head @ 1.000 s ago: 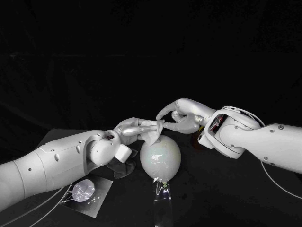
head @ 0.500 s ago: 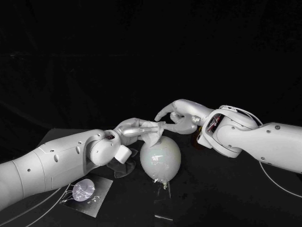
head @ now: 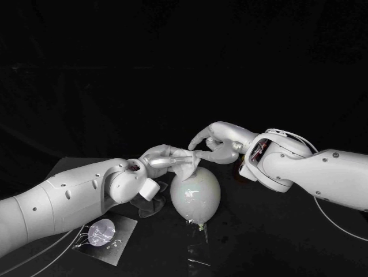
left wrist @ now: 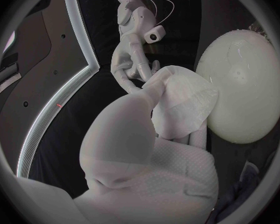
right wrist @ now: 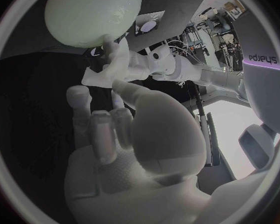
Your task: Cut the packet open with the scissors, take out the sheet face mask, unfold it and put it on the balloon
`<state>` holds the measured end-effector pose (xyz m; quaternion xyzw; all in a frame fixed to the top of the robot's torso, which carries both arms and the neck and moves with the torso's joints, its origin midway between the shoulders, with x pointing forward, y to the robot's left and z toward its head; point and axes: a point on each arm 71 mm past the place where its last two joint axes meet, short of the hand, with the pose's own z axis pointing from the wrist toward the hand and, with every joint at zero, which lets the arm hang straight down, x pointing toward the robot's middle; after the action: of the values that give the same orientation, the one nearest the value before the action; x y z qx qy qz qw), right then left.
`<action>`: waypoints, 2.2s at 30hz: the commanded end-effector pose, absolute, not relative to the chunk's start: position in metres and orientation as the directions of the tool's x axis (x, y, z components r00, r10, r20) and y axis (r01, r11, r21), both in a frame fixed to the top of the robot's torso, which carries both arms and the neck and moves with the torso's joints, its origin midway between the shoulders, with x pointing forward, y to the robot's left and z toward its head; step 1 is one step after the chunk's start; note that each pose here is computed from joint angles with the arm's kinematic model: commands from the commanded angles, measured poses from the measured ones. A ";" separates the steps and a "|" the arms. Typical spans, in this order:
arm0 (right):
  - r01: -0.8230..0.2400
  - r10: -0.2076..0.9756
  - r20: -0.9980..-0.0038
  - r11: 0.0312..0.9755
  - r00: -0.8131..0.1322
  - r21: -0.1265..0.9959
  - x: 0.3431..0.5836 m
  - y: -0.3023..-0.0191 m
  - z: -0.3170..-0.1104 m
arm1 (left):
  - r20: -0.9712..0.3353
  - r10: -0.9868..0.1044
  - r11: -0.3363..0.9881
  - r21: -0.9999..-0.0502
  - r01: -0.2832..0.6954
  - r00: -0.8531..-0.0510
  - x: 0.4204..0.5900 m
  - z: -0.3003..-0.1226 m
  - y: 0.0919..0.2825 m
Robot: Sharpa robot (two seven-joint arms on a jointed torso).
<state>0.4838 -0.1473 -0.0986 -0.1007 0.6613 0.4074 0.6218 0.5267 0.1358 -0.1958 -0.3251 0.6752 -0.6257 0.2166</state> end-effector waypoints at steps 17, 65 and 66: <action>-0.653 0.306 -0.920 0.650 -0.245 0.390 0.481 -0.143 -0.103 | 0.095 -0.683 0.029 -0.987 -0.156 -0.724 0.524 -0.196 0.133; -0.555 0.424 -0.874 0.679 -0.238 0.480 0.473 -0.178 -0.110 | 0.276 -0.697 -0.102 -0.952 -0.290 -0.661 0.524 -0.197 0.143; -0.553 0.426 -0.872 0.678 -0.241 0.484 0.473 -0.178 -0.110 | 0.278 -0.697 -0.103 -0.951 -0.292 -0.661 0.524 -0.197 0.143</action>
<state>0.4719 -0.1768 -0.1099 -0.0661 0.6789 0.3923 0.6172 0.5263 0.1459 -0.1974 -0.3811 0.6525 -0.6306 0.1771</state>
